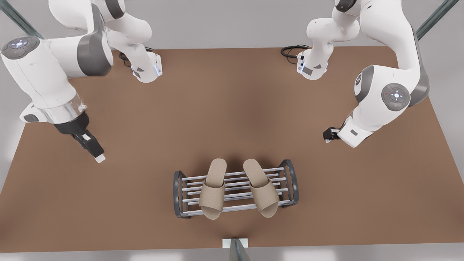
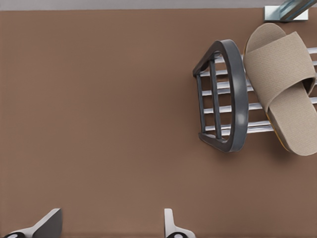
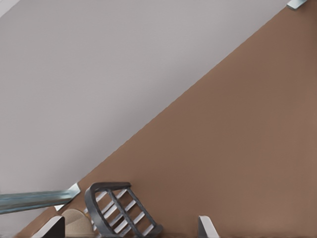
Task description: Place the right shoe on the shoe rack with the right arm, and place the left shoe on the shoe rack with the left arm
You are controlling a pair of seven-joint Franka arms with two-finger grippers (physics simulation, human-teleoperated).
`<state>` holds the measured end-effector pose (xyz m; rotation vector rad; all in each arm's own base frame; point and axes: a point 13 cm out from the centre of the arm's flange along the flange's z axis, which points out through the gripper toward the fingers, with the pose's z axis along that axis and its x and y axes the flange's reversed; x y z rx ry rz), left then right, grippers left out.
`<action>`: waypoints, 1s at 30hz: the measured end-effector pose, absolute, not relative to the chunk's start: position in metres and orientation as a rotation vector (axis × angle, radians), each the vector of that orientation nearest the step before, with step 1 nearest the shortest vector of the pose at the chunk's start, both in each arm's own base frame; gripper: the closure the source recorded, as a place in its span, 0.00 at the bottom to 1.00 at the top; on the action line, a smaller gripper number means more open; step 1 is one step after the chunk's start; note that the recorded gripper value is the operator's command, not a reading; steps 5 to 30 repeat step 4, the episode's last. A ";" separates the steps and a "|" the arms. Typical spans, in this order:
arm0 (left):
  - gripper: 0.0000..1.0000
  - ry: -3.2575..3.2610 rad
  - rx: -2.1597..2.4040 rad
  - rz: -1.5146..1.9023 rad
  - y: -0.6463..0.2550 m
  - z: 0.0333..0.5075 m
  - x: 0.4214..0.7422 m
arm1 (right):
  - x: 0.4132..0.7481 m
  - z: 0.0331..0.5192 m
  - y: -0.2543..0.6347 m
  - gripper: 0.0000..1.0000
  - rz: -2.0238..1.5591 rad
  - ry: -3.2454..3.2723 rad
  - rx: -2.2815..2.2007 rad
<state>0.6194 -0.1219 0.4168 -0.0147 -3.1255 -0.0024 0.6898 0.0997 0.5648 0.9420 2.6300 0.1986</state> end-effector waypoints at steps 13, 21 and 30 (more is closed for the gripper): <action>0.00 -3.120 -0.005 -0.005 -0.123 0.415 0.618 | 0.627 0.489 0.030 0.00 0.078 2.862 0.934; 0.00 -3.120 -0.005 -0.005 -0.123 0.415 0.618 | 0.627 0.489 0.030 0.00 0.078 2.862 0.934; 0.00 -3.120 -0.005 -0.005 -0.123 0.415 0.618 | 0.627 0.489 0.030 0.00 0.078 2.862 0.934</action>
